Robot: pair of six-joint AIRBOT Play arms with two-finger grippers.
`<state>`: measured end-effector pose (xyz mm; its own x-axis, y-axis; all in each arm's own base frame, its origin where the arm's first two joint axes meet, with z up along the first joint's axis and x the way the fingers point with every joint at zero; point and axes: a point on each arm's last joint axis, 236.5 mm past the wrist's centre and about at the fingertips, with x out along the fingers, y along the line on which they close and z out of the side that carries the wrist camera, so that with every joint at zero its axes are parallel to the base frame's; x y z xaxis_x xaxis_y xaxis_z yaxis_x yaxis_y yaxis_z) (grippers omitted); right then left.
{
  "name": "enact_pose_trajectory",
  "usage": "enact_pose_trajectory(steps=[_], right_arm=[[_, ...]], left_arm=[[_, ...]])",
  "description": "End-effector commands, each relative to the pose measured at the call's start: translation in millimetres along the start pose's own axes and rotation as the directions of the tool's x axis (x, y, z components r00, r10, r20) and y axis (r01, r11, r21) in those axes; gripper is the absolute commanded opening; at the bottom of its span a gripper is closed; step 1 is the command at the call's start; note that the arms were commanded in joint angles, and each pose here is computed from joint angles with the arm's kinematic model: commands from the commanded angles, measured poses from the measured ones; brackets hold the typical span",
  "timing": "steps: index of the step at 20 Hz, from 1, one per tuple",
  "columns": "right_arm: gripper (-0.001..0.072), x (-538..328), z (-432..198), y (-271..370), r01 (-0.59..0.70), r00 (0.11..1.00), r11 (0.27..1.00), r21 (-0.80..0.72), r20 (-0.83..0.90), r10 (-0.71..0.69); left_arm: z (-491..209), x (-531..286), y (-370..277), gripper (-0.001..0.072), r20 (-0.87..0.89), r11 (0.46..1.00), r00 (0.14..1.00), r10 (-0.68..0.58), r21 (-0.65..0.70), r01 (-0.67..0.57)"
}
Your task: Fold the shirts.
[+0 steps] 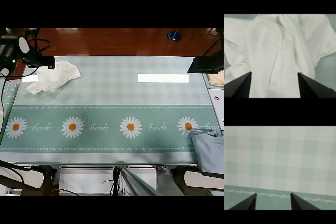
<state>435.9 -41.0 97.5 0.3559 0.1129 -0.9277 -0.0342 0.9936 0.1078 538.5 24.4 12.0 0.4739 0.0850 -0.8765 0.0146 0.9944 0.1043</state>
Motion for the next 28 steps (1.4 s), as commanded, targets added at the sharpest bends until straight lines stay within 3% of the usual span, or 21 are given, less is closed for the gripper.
enact_pose_trajectory(steps=[1, 7, 9, 10, 15, 21, 26, 28], right_arm=[[0.0494, 0, 0, 0, 0.000, 1.000, 1.000, 0.000, 0.000, 0.000], [0.0493, 0, 0, 0, -0.001, 1.000, 1.000, 0.000, -0.001, 0.001], [0.0488, 0, 0, 0, -0.001, 1.000, 1.000, 0.000, -0.001, 0.001], [0.0472, 0, -1, 0, -0.001, 1.000, 1.000, 0.000, -0.004, 0.001], [0.0473, 0, -3, 1, -0.002, 1.000, 1.000, 0.000, -0.012, 0.002], [0.0473, 0, -4, 1, -0.003, 1.000, 1.000, 0.000, -0.017, 0.003], [0.0472, -1, -20, 2, -0.008, 0.997, 1.000, -0.001, -0.083, 0.008], [0.0472, -2, -28, 2, -0.008, 0.993, 1.000, -0.001, -0.118, 0.008]], left_arm=[[-31, 39, -6, 0.0720, -0.120, 0.999, 0.992, -0.040, -0.036, 0.036], [-65, 74, -13, 0.0695, -0.240, 0.995, 0.970, -0.050, -0.091, 0.029], [-65, 74, -13, 0.0113, -0.241, 0.996, 0.969, -0.049, -0.084, 0.030], [-68, 73, -12, 0.0045, -0.251, 0.997, 0.967, -0.050, -0.065, 0.035], [-48, 29, -5, 0.0030, -0.264, 0.999, 0.964, -0.043, -0.043, 0.033], [61, -141, -15, 0.0030, 0.124, 0.999, 0.991, -0.047, -0.014, 0.049], [68, -265, -75, 0.0030, 0.323, 0.987, 0.935, -0.147, 0.108, 0.118], [61, -296, -117, 0.0030, 0.350, 0.964, 0.904, -0.244, 0.185, 0.189]])
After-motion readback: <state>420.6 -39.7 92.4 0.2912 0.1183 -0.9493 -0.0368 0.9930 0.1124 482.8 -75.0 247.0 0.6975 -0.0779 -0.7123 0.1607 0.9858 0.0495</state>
